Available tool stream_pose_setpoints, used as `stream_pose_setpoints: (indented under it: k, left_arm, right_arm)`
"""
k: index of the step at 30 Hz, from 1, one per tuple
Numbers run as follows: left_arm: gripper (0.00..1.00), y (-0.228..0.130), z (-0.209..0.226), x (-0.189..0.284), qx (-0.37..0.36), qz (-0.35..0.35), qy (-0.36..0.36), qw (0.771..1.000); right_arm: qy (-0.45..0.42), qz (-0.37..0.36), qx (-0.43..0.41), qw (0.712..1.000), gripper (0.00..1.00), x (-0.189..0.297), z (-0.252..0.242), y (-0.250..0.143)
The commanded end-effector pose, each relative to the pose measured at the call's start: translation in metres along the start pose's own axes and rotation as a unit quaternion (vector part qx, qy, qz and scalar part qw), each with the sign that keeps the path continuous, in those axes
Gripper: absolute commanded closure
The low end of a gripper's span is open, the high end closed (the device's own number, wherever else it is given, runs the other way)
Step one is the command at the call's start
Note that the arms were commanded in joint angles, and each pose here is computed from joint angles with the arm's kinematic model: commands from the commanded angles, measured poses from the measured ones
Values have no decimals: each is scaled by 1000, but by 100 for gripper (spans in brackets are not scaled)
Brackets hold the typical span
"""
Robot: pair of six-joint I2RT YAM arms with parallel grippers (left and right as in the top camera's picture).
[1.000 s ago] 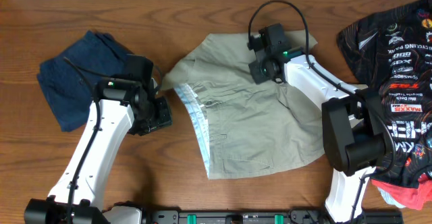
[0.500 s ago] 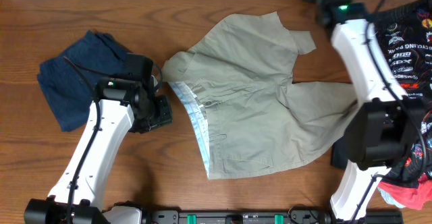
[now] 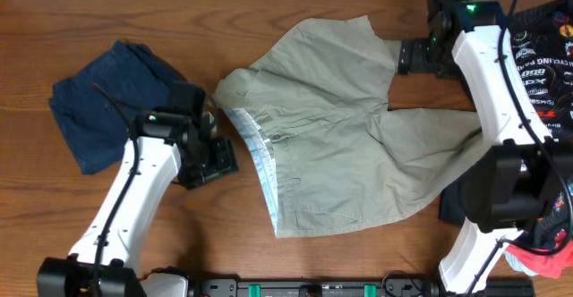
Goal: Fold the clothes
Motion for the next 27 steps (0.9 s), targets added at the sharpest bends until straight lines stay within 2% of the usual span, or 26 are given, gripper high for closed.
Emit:
stream_pose_setpoints:
  k: [1, 8, 15, 21, 22, 23, 24, 25, 26, 27]
  left_arm:
    - [34, -22, -16, -19, -7, 40, -55, 998]
    - [33, -50, -31, -65, -26, 55, -66, 996]
    - [33, -80, -63, -89, -68, 61, -81, 993]
    - [34, -105, -60, -114, -68, 86, -26, 994]
    - [36, -107, -59, -119, -72, 92, -21, 993]
    - [46, -109, -59, -123, -74, 96, -17, 993]
    - [60, -109, -58, -126, -73, 99, -14, 992]
    - [81, -110, -56, -128, -71, 102, -9, 992]
    - [94, -108, -53, -129, -68, 100, -3, 993]
    - [94, -105, -49, -129, -65, 98, 1, 993]
  right_arm:
    - [11, -9, 0, 1000, 1, 26, -2, -6]
    - [13, -15, -1, 1000, 1, 54, -11, -18]
    - [14, -12, 0, 1000, 1, 68, -16, -28]
    - [10, 3, 2, 1000, 1, 68, -18, -35]
    - [9, 4, 2, 1000, 1, 68, -18, -36]
    - [9, 5, 3, 1000, 1, 68, -19, -36]
    - [9, 6, 3, 1000, 1, 68, -19, -37]
    - [8, 7, 3, 1000, 1, 68, -19, -37]
    - [8, 8, 3, 1000, 1, 68, -19, -38]
    - [8, 9, 1, 1000, 1, 68, -19, -38]
Point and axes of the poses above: each gripper's point midway between its finger pads, its own x axis back along the fingers, its own z axis along the line the jaws close on, y = z × x, the point moved 1 cm from there along x, back along the fingers, and after that the axes turned 2 degrees about -x, right-handed, at the moved point
